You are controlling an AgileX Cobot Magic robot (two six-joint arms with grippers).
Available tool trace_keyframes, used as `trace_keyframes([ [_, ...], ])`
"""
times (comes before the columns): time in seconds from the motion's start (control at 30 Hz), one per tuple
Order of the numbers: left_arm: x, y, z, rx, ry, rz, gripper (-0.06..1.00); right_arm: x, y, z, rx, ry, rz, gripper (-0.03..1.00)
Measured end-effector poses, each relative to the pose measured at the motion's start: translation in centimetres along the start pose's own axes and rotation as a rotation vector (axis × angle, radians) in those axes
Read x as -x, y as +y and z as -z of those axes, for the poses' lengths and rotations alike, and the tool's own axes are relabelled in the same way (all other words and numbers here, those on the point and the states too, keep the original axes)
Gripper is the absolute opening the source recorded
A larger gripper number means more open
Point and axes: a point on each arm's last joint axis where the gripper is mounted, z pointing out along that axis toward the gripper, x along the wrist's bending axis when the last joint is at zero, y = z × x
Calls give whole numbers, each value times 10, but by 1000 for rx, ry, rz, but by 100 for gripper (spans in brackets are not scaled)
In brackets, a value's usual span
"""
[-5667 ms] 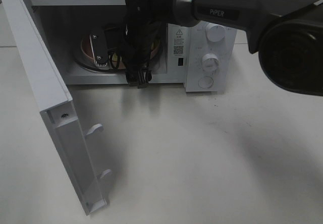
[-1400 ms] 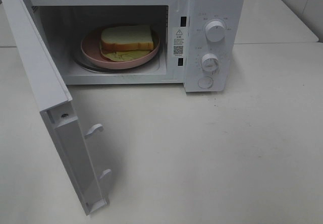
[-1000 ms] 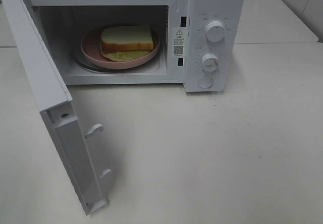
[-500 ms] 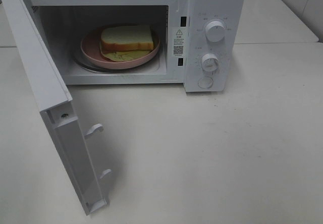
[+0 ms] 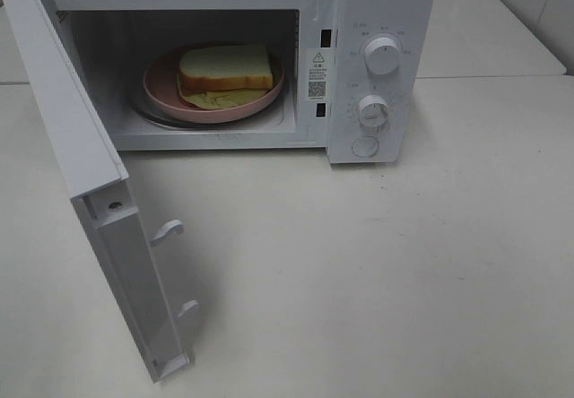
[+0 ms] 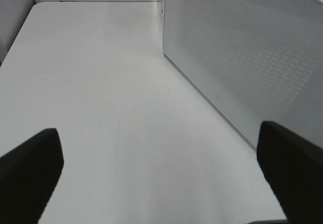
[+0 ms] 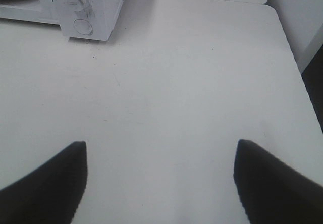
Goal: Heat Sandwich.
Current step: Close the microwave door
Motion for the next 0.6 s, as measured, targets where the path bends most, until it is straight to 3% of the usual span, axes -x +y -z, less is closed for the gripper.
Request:
trace_keyframes([
  [0.6, 0, 0, 0, 0, 0, 0, 99, 0, 0, 0, 0, 0, 0, 77],
])
